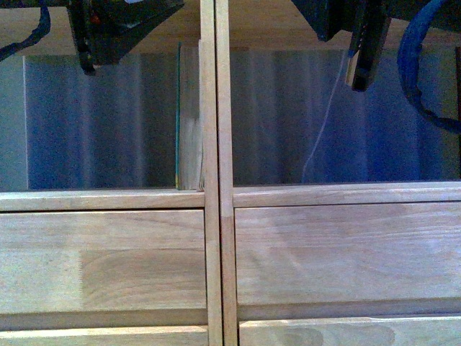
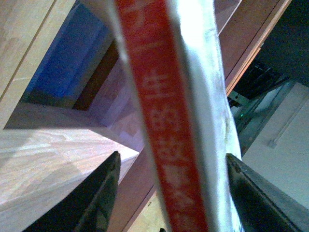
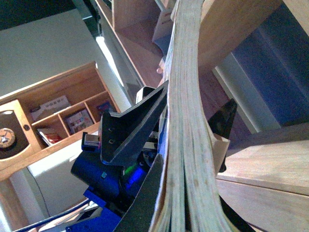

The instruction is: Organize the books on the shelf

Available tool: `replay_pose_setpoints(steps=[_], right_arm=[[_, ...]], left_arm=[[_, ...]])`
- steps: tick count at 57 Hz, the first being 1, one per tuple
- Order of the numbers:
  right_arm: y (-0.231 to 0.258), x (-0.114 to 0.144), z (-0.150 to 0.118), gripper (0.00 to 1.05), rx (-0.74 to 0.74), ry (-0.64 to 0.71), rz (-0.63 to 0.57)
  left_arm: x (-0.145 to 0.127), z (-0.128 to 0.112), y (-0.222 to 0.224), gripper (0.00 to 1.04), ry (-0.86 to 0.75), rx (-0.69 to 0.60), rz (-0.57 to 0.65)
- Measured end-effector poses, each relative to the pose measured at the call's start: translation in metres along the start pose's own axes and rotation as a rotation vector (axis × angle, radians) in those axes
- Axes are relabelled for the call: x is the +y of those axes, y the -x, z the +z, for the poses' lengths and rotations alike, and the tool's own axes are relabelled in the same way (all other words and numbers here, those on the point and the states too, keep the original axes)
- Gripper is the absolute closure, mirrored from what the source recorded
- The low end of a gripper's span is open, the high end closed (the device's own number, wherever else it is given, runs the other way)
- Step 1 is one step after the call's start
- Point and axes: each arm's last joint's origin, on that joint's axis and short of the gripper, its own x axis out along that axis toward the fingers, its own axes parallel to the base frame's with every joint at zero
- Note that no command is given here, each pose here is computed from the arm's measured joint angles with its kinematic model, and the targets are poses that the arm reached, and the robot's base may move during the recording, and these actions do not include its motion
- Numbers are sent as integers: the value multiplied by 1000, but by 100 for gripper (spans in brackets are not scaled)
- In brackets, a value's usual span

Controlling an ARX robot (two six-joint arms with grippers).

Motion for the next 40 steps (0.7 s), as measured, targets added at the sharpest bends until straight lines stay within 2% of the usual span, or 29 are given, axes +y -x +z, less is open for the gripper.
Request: replay_pose_setpoints(steps=[7,14,19,27,32,40], right_arm=[[0,1,0,96,-1,-21,3],[1,5,3,74,-2,-30,12],[11,4,5,53,-1,-26,-18],[49,9,25,21,11,64,-51],[67,5,34,8,5,108,-97],[108,-7,49,7,-14,149,-215]], left_arm=[[-4,-2,1,62,-22,-10,-18],[-4,-7,5,83,-19,-15,-24],[-4,-8,14,97,-24,-27,-22],[4,-8,47,98,-200,-87,124],[14,-3,58,98,-278,-115,224],[37,10,74,98,-398,-172,404]])
